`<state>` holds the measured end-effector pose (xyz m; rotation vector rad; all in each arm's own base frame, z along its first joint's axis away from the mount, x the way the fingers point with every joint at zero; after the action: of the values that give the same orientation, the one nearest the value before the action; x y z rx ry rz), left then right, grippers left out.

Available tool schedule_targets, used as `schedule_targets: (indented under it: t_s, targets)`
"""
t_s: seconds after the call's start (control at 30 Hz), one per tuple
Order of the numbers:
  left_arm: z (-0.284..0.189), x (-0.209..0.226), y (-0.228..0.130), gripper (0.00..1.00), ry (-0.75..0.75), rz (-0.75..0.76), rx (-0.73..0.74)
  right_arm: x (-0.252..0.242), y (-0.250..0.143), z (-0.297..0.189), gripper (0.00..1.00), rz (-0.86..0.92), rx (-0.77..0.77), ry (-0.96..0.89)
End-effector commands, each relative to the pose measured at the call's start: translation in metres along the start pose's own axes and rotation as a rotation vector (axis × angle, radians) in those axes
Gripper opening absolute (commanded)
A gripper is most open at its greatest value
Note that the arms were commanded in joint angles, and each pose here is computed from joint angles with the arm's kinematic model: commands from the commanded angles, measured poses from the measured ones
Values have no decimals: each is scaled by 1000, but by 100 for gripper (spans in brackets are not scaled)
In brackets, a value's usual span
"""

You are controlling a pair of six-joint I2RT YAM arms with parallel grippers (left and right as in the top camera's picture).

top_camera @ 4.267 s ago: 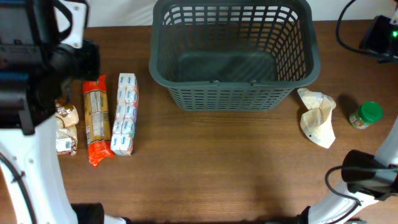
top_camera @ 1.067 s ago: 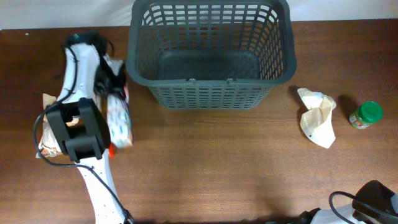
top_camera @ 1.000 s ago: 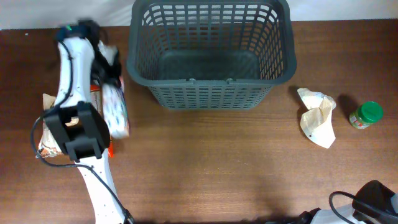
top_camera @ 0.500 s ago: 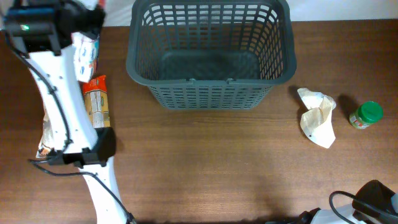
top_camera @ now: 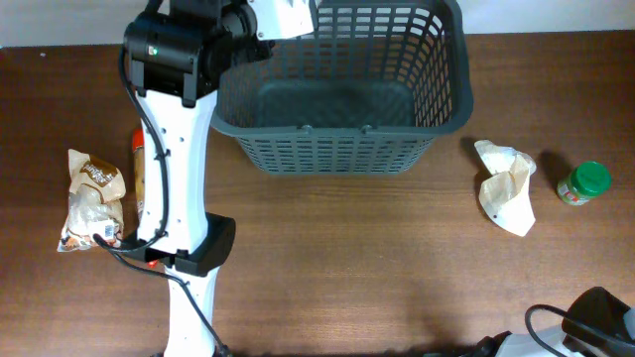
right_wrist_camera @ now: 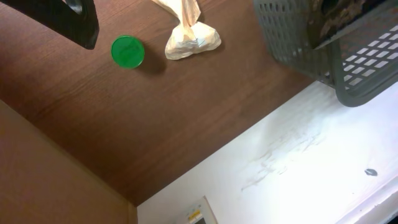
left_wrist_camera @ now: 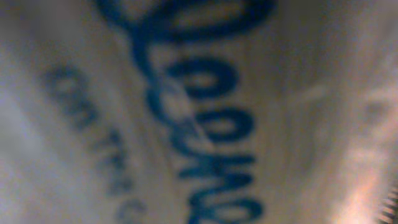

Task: Pack container
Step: 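Lift the tissue box stack into the basket and open the left gripper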

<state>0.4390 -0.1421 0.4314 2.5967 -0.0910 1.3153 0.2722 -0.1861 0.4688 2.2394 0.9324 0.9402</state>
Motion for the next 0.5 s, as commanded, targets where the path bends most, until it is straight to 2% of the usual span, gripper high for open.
schedule_targets:
  t_s: [0.0,0.07,0.17,0.3,0.47]
  targets:
    - [-4,0,27,2,15,134,-121,-2,1,2,99,7,3,-5]
    - [-3,-2,46,2,13,160,-234,-2,1,2,99,7,2,-5]
    - [2,-2,64,2,21,175,-314,-2,1,2,99,7,3,-5]
    - [29,-11,80,2,-11,190,-335,-2,1,2,99,7,3,-5]
    - [93,-42,87,2,-107,196,-311,-2,1,2,99,7,2,-5]
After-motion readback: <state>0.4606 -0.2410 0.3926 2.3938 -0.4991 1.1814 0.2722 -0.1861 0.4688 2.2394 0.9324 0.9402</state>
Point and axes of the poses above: each gripper's point midway between its finger pads, its own z axis out along the fingers, its own x axis along the line the jaws close on, y = z × x, the point moved 6 cm from there along -z, back along the fingers, and after that the axes turned 7 degrees about z, right-handed, at the moved point
